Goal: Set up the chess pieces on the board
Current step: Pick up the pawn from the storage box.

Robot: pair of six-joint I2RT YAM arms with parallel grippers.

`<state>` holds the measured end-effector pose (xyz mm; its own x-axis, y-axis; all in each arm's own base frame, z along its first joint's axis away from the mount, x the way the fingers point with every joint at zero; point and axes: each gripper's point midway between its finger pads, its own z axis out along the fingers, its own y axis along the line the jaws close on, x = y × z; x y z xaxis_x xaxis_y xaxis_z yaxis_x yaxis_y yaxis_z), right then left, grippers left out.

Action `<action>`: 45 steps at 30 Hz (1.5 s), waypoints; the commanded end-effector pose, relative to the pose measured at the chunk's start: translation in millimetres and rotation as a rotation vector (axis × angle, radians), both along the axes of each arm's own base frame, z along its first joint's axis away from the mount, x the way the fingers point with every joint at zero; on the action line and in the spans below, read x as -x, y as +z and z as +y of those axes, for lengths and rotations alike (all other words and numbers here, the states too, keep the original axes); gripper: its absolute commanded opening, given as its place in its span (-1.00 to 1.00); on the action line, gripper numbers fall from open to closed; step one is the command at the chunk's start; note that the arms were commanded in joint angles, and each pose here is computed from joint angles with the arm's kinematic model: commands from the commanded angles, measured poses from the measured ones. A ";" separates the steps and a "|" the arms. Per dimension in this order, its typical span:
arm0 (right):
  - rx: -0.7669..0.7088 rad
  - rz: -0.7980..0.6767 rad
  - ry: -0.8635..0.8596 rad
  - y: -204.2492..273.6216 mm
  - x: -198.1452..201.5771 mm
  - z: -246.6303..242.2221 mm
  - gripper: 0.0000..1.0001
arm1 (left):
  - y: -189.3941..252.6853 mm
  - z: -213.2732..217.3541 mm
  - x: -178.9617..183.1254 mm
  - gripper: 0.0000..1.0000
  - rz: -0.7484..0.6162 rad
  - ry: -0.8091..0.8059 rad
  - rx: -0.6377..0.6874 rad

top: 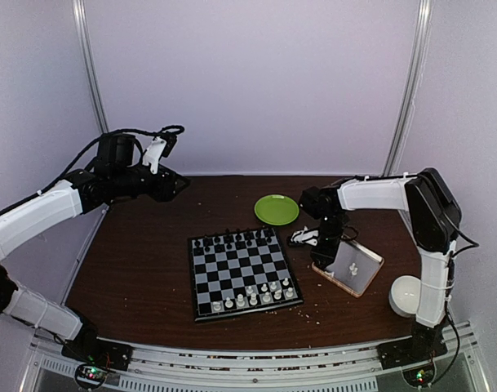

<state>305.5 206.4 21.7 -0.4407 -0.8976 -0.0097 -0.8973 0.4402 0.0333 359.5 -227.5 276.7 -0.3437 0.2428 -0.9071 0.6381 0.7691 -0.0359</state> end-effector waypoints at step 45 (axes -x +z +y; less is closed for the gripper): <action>-0.078 0.019 -0.140 11.4 -9.4 8.1 -0.36 | 14.9 -3.1 -6.2 0.11 -0.026 0.000 0.034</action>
